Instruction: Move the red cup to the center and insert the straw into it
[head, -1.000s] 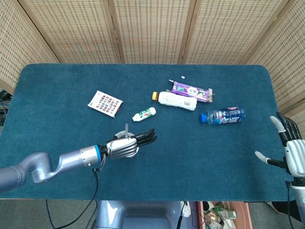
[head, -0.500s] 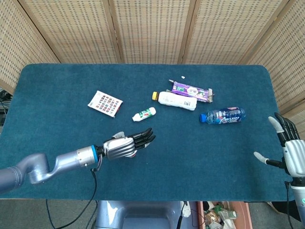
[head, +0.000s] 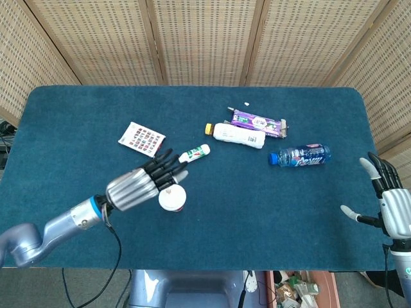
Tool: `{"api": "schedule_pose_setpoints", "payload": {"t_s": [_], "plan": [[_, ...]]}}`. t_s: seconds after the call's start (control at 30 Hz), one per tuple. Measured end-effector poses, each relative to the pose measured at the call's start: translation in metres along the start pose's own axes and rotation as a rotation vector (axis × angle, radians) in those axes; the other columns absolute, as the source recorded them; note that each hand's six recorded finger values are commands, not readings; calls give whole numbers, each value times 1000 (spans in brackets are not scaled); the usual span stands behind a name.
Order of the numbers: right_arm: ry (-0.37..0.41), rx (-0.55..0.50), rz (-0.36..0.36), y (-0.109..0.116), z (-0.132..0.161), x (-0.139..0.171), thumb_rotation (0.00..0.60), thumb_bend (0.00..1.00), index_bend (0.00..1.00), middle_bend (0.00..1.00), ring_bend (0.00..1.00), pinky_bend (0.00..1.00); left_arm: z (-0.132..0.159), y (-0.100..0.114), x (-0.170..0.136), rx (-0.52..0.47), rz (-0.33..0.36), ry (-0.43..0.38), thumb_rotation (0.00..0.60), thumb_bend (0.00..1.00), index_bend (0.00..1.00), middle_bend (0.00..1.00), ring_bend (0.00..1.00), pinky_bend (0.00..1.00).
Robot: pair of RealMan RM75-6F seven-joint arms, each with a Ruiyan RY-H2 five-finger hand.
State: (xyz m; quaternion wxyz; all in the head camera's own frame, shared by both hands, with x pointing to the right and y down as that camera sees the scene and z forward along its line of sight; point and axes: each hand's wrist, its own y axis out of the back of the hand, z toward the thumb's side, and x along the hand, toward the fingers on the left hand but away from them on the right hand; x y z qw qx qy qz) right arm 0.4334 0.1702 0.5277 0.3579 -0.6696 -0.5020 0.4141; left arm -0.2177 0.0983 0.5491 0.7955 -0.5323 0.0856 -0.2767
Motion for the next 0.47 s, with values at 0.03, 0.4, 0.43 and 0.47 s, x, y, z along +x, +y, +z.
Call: {"api": "schedule_pose_setpoints", "payload": {"t_s": [0.03,0.4,0.43,0.47], "plan": [[1,1,0,0,0,0,600,0,0,0,0,0,-9,1,-9,-54,-19,57,600,120,0,0,0,0],[-35,139,-19,3,-5,0,600,0,0,0,0,0,-35,-12,-115,-505,-324,624,600,109,0,0,0,0],[-45,156,-21,3,-6,0,600,0,0,0,0,0,-33,-14,-126,-544,-339,669,600,108,0,0,0,0],[-57,174,-22,4,-8,0,600,0,0,0,0,0,-32,-16,-132,-564,-347,695,600,108,0,0,0,0]]}}
